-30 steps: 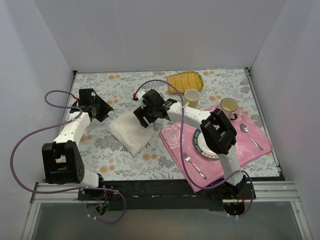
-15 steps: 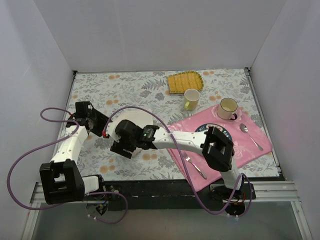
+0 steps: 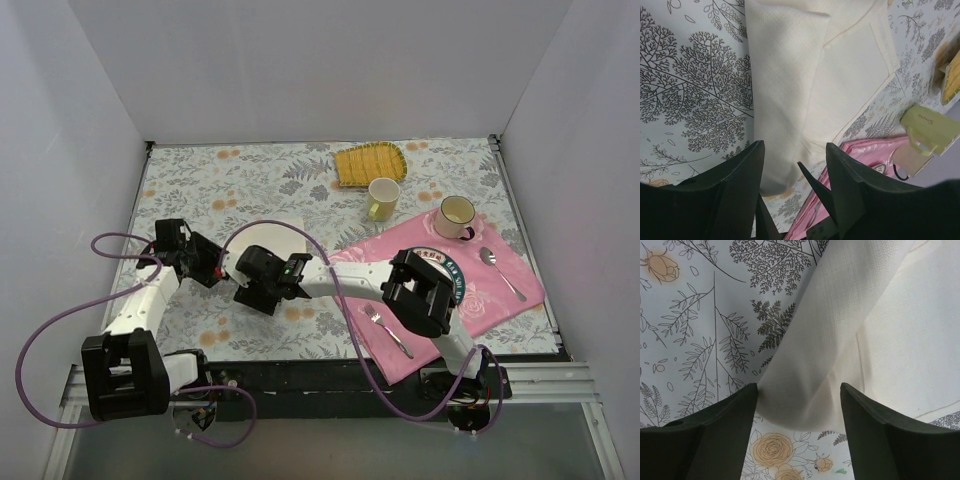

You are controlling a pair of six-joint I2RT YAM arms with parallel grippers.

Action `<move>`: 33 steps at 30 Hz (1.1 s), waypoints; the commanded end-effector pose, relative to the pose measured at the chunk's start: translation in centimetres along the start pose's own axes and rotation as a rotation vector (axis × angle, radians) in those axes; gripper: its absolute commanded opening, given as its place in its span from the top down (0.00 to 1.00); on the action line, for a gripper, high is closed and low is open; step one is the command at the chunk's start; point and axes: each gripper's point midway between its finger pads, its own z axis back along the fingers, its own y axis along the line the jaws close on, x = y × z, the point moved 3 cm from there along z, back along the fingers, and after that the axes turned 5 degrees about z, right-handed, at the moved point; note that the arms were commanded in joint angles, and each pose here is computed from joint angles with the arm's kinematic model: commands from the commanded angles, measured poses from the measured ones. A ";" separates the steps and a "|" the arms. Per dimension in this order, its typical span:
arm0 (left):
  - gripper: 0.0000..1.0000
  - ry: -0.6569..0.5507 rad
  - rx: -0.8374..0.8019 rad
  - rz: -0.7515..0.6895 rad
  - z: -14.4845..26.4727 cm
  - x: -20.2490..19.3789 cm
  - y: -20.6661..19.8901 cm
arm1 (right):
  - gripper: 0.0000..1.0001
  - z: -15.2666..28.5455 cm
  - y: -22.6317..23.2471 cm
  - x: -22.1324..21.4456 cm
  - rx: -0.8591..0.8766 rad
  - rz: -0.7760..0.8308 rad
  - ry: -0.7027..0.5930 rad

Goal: Fold the napkin, place the utensils inside, and roll it up
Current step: Roll the napkin with the utensil

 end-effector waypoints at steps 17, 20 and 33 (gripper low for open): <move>0.33 0.090 -0.177 -0.068 -0.6 -2.8 1.3 | 0.70 -0.9 -1.7 -0.7 0.412 -0.198 -0.136; 0.32 0.096 -0.176 -0.069 -1.3 -2.7 1.4 | 0.71 -0.9 -1.7 -1.1 0.510 -0.257 -0.152; 0.34 0.071 -0.099 -0.079 -5.0 -1.8 2.9 | 0.72 -1.0 -2.7 -1.9 0.682 -0.420 -0.228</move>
